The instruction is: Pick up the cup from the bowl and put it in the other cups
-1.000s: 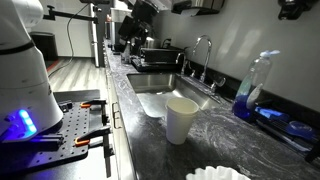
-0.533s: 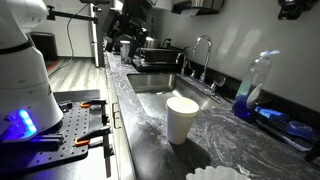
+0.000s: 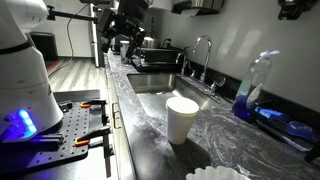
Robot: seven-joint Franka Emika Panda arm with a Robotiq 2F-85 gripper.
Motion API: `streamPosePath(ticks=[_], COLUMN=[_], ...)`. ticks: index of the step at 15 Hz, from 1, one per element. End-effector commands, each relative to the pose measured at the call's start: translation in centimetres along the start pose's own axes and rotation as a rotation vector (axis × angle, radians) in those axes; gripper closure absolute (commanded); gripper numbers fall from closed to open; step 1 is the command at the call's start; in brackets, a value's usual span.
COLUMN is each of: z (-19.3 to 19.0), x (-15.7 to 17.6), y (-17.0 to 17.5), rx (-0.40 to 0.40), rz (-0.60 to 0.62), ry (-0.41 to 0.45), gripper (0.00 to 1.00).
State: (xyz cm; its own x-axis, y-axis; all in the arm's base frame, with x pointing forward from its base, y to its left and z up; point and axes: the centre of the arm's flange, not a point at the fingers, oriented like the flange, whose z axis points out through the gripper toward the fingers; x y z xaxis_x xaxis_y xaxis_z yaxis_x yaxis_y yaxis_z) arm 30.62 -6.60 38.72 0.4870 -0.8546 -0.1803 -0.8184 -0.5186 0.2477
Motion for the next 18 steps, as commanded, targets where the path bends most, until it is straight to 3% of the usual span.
streamPosePath(ticks=[1,10,18], z=[0.4,1.5,1.6], x=[1.1,8.9,15.5], y=[-0.1,1.8,7.5], rx=[0.029,0.136,0.083], rz=[0.060,0.433,0.873], ry=[-0.003,0.020,0.065], gripper=[0.00,0.00,0.00])
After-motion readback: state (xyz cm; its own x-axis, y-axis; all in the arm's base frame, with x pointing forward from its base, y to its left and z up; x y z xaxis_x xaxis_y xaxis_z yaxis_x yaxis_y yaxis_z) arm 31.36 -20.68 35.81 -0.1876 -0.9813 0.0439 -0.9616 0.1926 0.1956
